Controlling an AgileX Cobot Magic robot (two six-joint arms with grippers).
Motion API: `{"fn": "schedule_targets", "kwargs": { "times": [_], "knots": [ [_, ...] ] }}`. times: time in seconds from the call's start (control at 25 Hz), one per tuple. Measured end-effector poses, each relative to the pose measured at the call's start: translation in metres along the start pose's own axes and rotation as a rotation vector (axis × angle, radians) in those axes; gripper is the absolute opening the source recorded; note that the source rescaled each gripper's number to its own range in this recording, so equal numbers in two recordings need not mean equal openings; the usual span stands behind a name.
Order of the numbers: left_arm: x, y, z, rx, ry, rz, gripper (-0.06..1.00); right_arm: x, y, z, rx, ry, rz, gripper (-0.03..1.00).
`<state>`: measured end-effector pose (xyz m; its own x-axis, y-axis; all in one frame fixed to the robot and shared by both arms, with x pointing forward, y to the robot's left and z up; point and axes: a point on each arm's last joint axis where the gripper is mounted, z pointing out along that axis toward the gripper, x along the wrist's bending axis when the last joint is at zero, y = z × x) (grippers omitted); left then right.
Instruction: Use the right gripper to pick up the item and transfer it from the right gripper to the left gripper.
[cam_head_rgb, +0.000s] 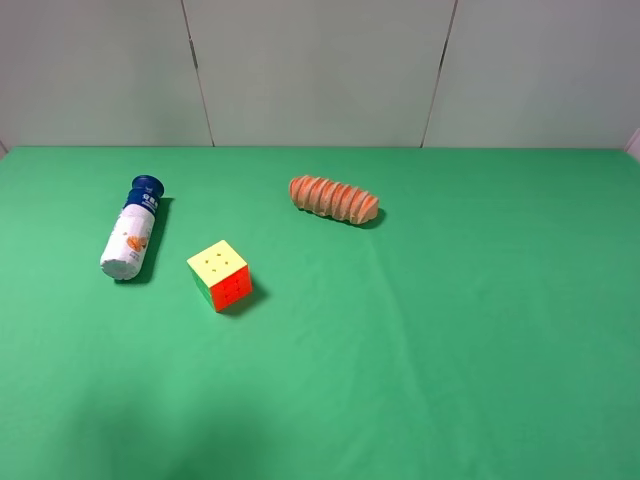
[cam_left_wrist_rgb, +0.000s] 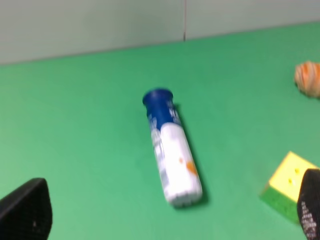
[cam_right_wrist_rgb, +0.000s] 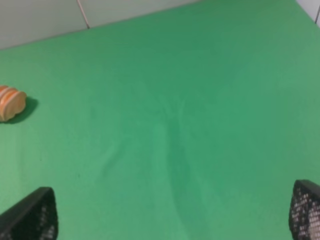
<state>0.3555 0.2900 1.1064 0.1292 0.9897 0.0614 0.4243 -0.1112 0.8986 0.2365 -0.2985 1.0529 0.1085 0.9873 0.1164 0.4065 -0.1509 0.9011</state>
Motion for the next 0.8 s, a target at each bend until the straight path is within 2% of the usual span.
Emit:
{"fn": "schedule_targets", "kwargs": {
  "times": [0.16,0.44,0.6,0.8],
  "knots": [
    [-0.001,-0.015,-0.024,0.052,-0.005,0.002,1.00,0.000,0.000,0.000,0.000,0.000,0.000,1.00],
    [-0.004,-0.041,-0.051,0.200,-0.023,-0.008,1.00,0.000,0.000,0.000,0.000,0.000,0.000,1.00],
    [-0.008,-0.053,-0.064,0.169,-0.045,-0.071,1.00,0.000,0.000,0.000,0.000,0.000,0.000,1.00],
    [-0.011,-0.090,-0.067,0.153,-0.053,-0.084,1.00,0.000,0.000,0.000,0.000,0.000,0.000,1.00]
  ]
}}
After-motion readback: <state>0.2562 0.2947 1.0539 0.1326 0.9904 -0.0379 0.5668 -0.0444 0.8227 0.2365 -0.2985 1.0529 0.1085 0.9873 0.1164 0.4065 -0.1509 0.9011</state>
